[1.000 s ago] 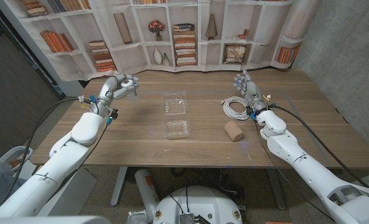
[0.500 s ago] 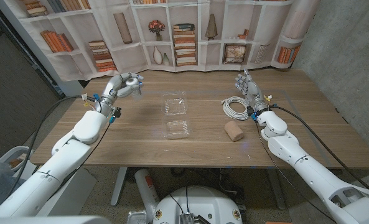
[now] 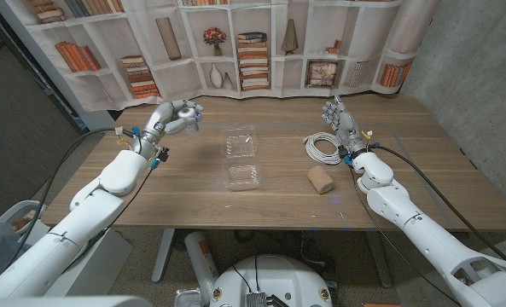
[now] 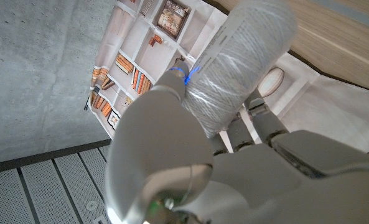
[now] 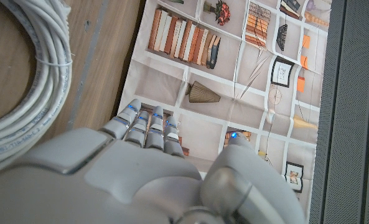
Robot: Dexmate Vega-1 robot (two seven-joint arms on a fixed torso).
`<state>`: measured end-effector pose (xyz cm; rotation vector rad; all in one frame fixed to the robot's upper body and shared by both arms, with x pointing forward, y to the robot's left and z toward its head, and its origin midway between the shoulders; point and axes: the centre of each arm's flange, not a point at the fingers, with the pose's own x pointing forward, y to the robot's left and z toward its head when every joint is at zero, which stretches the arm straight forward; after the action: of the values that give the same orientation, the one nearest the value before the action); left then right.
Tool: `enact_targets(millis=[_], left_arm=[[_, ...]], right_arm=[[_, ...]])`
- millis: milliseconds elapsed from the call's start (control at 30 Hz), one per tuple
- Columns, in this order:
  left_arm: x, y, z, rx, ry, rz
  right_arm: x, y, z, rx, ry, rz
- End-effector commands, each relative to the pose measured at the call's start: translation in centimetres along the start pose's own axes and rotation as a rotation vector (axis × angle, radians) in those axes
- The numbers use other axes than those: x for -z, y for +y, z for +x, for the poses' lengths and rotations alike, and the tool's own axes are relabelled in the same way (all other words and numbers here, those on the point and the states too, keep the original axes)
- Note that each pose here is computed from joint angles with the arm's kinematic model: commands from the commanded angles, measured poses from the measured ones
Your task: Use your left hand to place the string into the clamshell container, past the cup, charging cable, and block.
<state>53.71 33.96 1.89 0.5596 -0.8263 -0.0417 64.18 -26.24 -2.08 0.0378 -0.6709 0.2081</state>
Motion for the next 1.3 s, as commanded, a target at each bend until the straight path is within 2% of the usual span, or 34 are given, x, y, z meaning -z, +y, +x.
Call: enact_targets(millis=[33, 200, 633, 900, 1300], left_arm=[[-0.3, -0.3, 0.3, 0.087, -0.051, -0.077], [-0.5, -0.4, 0.3, 0.091, -0.058, -0.060], [-1.9, -1.6, 1.1, 0.194, -0.078, -0.035], [-2.7, -2.6, 1.2, 0.241, -0.083, -0.008], [-2.9, -3.8, 0.6, 0.284, -0.080, 0.006]], right_arm=[[0.1, 0.5, 0.3, -0.006, 0.000, 0.000], [0.1, 0.5, 0.3, -0.005, 0.001, 0.000], [0.1, 0.6, 0.5, -0.006, -0.002, 0.001], [0.2, 0.5, 0.6, -0.006, -0.002, 0.009], [0.1, 0.5, 0.9, -0.015, -0.003, 0.008]])
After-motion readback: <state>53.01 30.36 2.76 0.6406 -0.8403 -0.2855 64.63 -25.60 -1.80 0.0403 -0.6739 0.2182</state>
